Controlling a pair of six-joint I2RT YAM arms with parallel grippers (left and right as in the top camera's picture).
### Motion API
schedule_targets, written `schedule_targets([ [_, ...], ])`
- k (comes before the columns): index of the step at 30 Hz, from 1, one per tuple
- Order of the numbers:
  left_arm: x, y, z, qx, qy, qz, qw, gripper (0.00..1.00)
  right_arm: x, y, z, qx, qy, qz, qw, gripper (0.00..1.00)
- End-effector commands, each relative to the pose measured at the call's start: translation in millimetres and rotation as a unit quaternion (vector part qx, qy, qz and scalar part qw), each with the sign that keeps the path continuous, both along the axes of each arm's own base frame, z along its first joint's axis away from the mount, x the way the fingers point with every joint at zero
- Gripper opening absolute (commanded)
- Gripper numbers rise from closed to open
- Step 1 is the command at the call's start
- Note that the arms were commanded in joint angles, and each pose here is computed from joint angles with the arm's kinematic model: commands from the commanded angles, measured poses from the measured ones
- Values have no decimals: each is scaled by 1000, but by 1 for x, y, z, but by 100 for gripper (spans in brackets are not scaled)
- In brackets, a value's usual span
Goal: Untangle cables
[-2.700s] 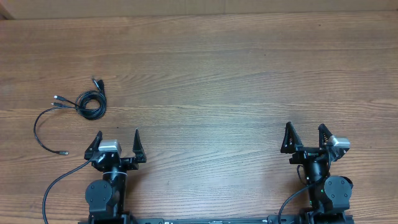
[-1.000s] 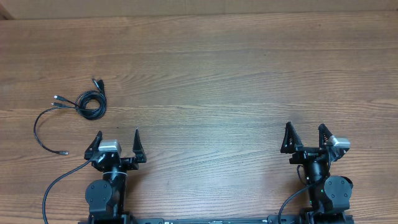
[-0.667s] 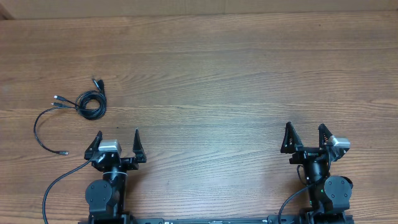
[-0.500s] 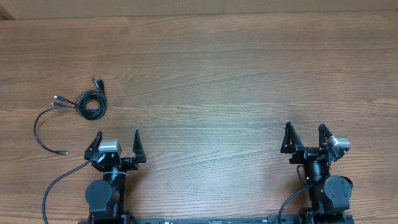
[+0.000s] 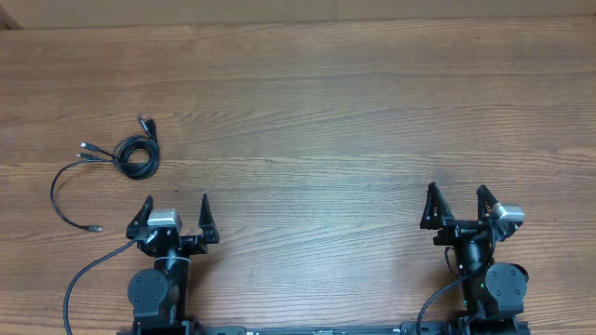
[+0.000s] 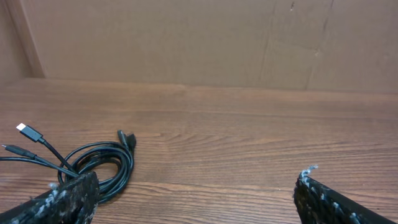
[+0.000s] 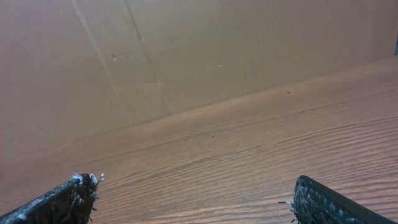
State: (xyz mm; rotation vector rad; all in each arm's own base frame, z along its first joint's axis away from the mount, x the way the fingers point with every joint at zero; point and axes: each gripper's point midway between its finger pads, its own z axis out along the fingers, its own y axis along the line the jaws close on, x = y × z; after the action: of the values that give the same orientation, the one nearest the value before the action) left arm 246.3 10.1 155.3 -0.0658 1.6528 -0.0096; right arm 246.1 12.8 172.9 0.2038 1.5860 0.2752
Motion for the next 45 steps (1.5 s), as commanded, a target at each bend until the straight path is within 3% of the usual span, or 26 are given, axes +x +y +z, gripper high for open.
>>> schedule_targets([
  [1,0,0,0,11,-2,0,1000,100,0,-1,-2,-2,0,-1,1000,100],
  [32,0,0,0,11,-2,0,1000,99,0,-1,-2,-2,0,-1,1000,100],
  [45,0,0,0,11,-2,0,1000,100,0,-21,1,-4,-8,-59,998,100],
])
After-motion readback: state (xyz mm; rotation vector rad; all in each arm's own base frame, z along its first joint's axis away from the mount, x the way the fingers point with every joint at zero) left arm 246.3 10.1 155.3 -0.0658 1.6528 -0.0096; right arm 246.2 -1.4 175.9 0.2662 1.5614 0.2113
